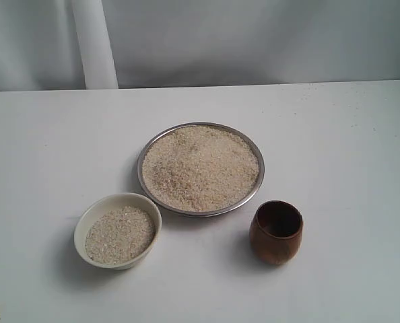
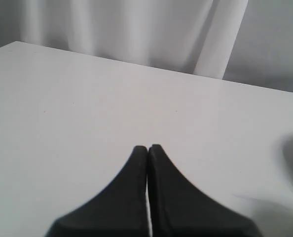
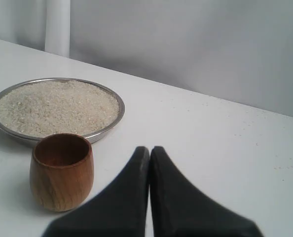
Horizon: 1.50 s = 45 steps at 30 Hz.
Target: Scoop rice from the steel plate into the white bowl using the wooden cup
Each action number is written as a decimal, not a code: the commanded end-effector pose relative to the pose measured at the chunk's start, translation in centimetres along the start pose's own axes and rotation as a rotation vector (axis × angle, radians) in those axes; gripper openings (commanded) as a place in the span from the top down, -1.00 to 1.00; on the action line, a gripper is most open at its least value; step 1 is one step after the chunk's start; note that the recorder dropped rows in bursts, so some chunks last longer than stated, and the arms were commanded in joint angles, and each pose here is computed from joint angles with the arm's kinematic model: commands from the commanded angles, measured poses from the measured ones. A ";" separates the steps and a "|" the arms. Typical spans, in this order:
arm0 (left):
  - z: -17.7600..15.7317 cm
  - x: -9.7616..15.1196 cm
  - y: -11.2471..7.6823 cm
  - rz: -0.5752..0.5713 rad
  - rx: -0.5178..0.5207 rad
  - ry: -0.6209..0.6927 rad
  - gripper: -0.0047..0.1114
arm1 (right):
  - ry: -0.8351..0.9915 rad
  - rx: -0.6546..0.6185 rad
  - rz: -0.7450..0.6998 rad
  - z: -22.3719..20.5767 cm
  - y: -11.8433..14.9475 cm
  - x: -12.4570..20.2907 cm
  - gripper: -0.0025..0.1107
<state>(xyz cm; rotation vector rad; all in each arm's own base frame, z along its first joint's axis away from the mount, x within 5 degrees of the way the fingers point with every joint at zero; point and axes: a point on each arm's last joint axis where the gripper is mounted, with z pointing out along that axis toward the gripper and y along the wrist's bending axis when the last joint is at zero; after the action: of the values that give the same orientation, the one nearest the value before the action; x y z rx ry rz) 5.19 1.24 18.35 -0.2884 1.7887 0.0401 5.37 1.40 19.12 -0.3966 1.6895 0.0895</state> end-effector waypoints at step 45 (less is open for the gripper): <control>0.1 0.0 0.0 -0.005 0.003 0.003 0.92 | 0.139 -0.041 0.074 5.3 -1.2 -10.7 0.96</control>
<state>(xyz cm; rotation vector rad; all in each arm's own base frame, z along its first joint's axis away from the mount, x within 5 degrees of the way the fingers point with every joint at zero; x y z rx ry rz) 5.19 1.24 18.35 -0.2884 1.7887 0.0401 11.13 3.73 28.61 -0.3655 1.8401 0.1630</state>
